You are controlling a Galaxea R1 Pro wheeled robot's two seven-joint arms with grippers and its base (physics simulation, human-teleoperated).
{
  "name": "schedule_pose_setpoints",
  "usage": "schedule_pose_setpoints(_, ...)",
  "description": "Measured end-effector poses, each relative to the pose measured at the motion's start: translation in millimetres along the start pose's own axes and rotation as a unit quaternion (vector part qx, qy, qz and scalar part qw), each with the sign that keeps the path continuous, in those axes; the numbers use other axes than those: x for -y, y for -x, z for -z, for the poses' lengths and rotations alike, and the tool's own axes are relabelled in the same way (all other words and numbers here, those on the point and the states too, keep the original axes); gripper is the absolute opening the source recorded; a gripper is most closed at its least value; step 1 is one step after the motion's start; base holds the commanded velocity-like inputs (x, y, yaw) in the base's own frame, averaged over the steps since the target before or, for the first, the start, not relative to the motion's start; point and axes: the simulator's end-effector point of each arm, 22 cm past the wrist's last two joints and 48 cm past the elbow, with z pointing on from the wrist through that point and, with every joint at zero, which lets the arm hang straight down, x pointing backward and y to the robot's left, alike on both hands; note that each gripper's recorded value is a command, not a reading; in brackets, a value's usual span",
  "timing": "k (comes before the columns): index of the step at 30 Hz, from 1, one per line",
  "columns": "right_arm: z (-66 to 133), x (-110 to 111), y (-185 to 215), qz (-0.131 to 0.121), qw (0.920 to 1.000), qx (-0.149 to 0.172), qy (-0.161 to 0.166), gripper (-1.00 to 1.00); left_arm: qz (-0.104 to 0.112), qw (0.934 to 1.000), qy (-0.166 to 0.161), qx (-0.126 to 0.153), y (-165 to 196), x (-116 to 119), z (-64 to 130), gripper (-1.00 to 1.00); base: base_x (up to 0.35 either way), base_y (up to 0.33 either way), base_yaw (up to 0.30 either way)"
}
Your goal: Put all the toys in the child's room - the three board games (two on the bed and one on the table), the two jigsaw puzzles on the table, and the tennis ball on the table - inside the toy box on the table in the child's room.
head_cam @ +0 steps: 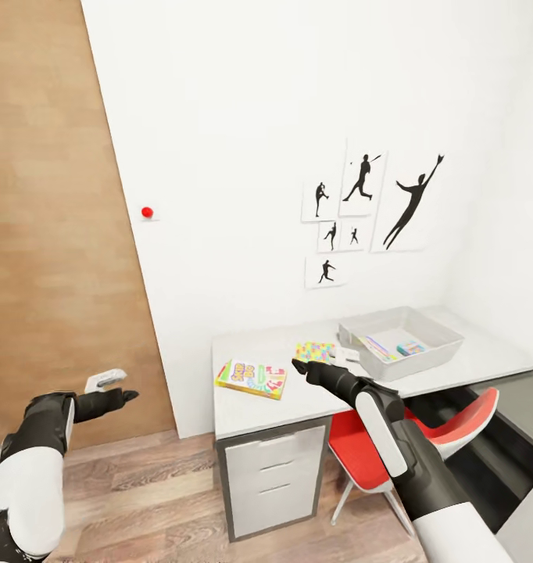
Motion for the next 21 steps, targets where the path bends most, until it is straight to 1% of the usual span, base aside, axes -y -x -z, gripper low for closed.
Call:
schedule_pose_setpoints(1, -0.1, -0.1, -0.2, 0.0, 1.0, 0.0, 0.0, 1.0, -0.001, 0.9999, 0.011, -0.002, -2.2, -4.1, -1.4, 1.0, 0.0, 0.0, 0.29)
schedule_pose_setpoints(2, -0.3, 0.0, -0.9, 0.0, 1.0, -0.001, 0.0, 1.0, -0.003, 0.9995, 0.031, -0.004, -6.2, -11.9, -4.0, 1.0, 0.0, 0.0, 0.29)
schedule_pose_setpoints(3, -0.5, 0.3, -1.5, 0.0, 1.0, -0.002, 0.0, 1.0, -0.005, 0.9992, 0.04, -0.005, -8.2, -15.3, -5.5, 1.0, 0.0, 0.0, 0.265)
schedule_pose_setpoints(4, -1.2, 1.0, -3.3, -0.001, 1.0, -0.004, -0.001, 1.0, -0.01, 0.9984, 0.056, -0.007, -13.6, -20.4, -9.4, 1.0, 0.0, 0.0, 0.228)
schedule_pose_setpoints(7, -2.3, 2.7, -6.5, -0.001, 1.0, -0.007, -0.003, 1.0, -0.019, 0.9964, 0.08, -0.02, -34.6, -25.1, -21.1, 1.0, 0.0, 0.0, 0.112)
schedule_pose_setpoints(8, -2.5, 3.6, -7.3, -0.002, 1.0, -0.008, -0.004, 1.0, -0.022, 0.995, 0.092, -0.032, -48.3, -26.7, -27.1, 1.0, 0.0, 0.0, 0.06)
schedule_pose_setpoints(12, -2.9, 7.7, -8.4, -0.002, 0.9999, -0.009, -0.011, 1.0, -0.026, 0.9909, 0.122, -0.051, -74.2, -30.8, -36.7, 1.0, 0.0, 0.0, 0.028)
schedule_pose_setpoints(15, -4.0, 10.7, -11.8, -0.002, 0.9998, -0.013, -0.015, 1.0, -0.027, 0.9899, 0.128, -0.056, -81.4, -28.5, -39.6, 1.0, 0.0, 0.0, 0.007)
schedule_pose_setpoints(21, -7.7, 18.7, -24.3, -0.008, 0.9993, -0.027, -0.023, 1.0, -0.027, 0.9897, 0.128, -0.058, -85.1, -25.1, -41.5, 1.0, 0.0, 0.0, 0.001)
